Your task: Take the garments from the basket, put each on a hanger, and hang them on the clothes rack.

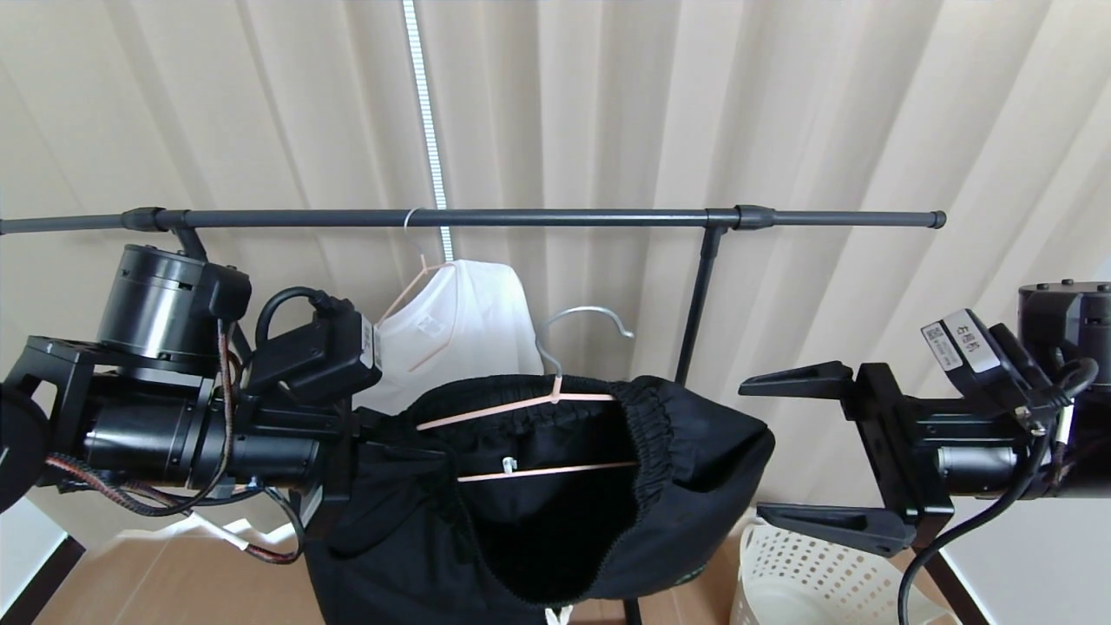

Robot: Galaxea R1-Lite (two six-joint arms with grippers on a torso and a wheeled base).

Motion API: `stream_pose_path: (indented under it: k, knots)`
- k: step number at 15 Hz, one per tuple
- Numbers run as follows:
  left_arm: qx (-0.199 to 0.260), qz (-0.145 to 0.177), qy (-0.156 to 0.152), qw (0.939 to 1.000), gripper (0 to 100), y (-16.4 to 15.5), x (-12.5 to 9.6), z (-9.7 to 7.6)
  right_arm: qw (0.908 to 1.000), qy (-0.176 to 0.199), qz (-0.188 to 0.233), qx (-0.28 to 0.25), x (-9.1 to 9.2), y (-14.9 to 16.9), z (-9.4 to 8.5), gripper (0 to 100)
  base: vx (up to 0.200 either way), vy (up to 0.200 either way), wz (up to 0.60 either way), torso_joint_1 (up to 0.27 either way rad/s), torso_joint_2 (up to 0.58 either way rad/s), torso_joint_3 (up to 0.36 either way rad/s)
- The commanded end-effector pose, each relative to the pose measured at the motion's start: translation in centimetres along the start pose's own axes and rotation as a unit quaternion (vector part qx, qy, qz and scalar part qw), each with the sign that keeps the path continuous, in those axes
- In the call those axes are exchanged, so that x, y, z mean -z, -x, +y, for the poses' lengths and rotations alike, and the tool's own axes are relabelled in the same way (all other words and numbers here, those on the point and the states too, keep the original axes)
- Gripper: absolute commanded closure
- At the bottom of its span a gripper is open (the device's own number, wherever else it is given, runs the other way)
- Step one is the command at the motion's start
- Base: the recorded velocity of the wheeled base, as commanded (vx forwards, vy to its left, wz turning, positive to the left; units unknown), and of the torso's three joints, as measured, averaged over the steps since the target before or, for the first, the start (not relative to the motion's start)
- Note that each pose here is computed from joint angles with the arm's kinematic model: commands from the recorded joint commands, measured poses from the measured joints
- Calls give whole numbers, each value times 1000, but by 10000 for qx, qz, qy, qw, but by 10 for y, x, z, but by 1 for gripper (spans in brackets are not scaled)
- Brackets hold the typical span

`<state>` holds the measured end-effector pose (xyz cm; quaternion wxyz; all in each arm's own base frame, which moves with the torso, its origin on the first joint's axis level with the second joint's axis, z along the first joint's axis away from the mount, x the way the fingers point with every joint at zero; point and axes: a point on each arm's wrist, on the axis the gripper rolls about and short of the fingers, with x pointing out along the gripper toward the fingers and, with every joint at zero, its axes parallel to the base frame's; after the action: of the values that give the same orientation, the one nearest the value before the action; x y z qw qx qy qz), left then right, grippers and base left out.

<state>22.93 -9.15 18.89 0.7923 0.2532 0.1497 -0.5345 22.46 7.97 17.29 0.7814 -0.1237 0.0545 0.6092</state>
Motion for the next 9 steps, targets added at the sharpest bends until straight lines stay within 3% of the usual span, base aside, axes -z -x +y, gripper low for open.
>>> stream_pose_path:
  k: [1, 4, 9]
  knots:
    - [-27, -21, 21, 10000, 100, 1, 0, 0, 9999, 33, 66, 99, 7, 3, -6, 0, 0, 0, 0, 0, 0, 0]
    - [-181, -92, -12, 9998, 100, 7, 0, 1, 9982, 432, 323, 273, 33, 5, -26, 0, 0, 0, 0, 0, 0, 0]
    - [-118, -218, -49, 9997, 100, 11, -2, -2, 9979, 269, 487, 344, 50, -1, -43, 0, 0, 0, 0, 0, 0, 0]
